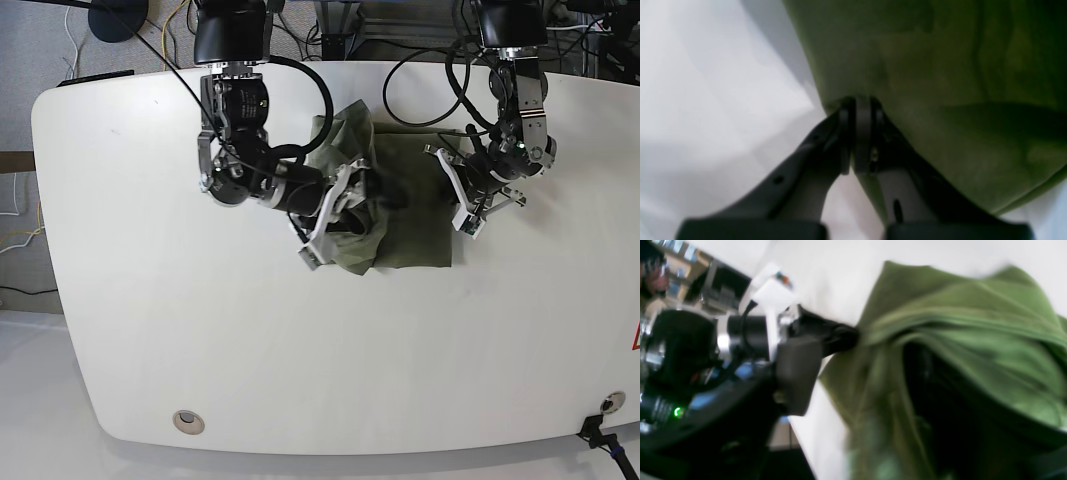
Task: Fold the T-shirt properly
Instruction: 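Fold the right-side section over onto the stack with the right gripper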
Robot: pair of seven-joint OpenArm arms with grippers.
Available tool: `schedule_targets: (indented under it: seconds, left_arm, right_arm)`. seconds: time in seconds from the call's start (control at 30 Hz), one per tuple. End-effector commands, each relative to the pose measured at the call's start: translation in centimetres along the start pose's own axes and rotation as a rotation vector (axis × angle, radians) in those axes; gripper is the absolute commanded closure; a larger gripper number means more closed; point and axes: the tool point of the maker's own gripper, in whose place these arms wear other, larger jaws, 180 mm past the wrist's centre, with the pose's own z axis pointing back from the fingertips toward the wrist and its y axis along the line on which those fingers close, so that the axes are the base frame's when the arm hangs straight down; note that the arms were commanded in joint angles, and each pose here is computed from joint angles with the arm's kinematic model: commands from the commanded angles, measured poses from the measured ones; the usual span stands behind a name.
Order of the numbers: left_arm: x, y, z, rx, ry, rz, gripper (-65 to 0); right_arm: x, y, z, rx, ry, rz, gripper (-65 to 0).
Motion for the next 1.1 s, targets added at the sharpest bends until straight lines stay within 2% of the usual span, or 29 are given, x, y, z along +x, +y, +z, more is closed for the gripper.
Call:
schedule_targets:
  seconds: [0.0, 0.1, 0.17, 0.23, 0.4, 0.53, 0.63, 0.7, 0.77, 0.8, 0.9, 0.97, 1.0, 1.07]
  left_arm:
    - [0.8, 0.4, 0.3, 0.010, -0.015, -0.013, 0.0]
    - [0.9, 0.4, 0.3, 0.012, -0.019, -0.014, 0.0]
    - [1.6, 0.8, 0.7, 0.025, -0.035, -0.028, 0.0]
    - [3.2, 1.5, 1.6, 0.054, -0.075, -0.057, 0.0]
    - [8.2, 3.9, 5.8, 0.170, -0.211, -0.143, 0.0]
    - [10.8, 7.4, 9.5, 0.296, -0.307, -0.122, 0.0]
    - [10.8, 7.8, 9.8, 0.305, -0.314, -0.116, 0.0]
    - [9.2, 6.2, 8.8, 0.256, -0.272, -0.133, 0.0]
    - [7.9, 2.2, 7.1, 0.141, -0.232, -0.201, 0.0]
    - [7.3, 0.8, 6.6, 0.104, -0.217, -0.221, 0.0]
    - [5.7, -3.2, 5.4, 0.010, -0.197, -0.197, 0.0]
    - [5.4, -4.3, 5.1, -0.014, -0.198, -0.169, 0.0]
    - [5.2, -4.7, 4.9, -0.021, -0.197, -0.156, 0.0]
    - [5.2, -5.2, 4.7, -0.029, -0.199, -0.140, 0.0]
  right_arm:
    - [2.2, 2.9, -1.1, 0.088, -0.039, 0.069, -50.9]
    - [3.2, 4.5, -1.8, 0.136, -0.034, 0.117, -50.9]
    - [4.3, 4.3, -1.5, 0.131, -0.055, 0.131, -50.9]
    - [5.6, 2.5, -0.3, 0.082, -0.085, 0.131, -50.9]
    - [5.5, -2.6, 3.4, -0.054, -0.080, 0.129, -50.9]
    - [3.9, -4.7, 5.1, -0.113, -0.043, 0.121, -50.9]
    - [3.7, -4.9, 5.2, -0.119, -0.035, 0.123, -50.9]
    - [4.2, -4.8, 5.0, -0.115, -0.043, 0.129, -50.8]
    - [5.4, -4.7, 4.6, -0.110, -0.065, 0.137, -45.6]
    - [5.4, -5.3, 4.3, -0.124, -0.051, 0.132, -40.2]
    - [5.3, -6.9, 2.6, -0.151, -0.002, 0.114, -19.6]
    - [5.4, -7.5, 2.2, -0.179, 0.004, 0.126, -5.2]
    - [5.4, -7.8, 2.0, -0.193, 0.002, 0.131, 0.0]
    - [4.9, -7.7, 1.1, -0.190, 0.021, 0.143, 0.0]
